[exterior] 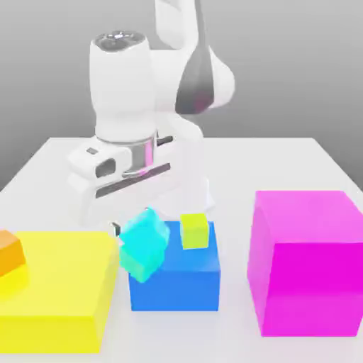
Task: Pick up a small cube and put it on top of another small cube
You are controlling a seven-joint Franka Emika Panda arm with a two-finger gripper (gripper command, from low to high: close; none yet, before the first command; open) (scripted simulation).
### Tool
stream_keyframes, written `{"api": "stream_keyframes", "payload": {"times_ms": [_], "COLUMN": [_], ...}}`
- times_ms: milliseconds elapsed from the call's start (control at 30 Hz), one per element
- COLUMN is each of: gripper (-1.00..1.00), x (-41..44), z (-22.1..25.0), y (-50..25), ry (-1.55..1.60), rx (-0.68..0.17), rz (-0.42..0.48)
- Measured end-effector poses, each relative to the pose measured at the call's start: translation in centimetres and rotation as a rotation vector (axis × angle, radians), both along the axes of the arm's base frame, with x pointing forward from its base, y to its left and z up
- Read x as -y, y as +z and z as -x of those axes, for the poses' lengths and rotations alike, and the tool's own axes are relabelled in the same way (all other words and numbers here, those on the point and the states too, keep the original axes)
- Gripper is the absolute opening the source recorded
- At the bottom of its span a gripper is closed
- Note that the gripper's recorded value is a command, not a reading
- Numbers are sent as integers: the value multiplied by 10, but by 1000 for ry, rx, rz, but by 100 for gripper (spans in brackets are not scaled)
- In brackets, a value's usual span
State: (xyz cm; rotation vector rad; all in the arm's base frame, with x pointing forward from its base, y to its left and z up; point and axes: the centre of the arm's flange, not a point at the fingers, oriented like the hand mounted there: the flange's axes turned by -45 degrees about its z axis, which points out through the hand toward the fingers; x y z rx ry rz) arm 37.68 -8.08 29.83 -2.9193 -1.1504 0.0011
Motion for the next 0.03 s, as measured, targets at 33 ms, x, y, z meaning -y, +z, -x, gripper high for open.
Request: {"api": "stream_keyframes", "payload": {"times_ms": [33], "gripper": [100], "x": [0], "z": [0], "y": [0], "ry": [0], "rx": [0], "rz": [0]}}
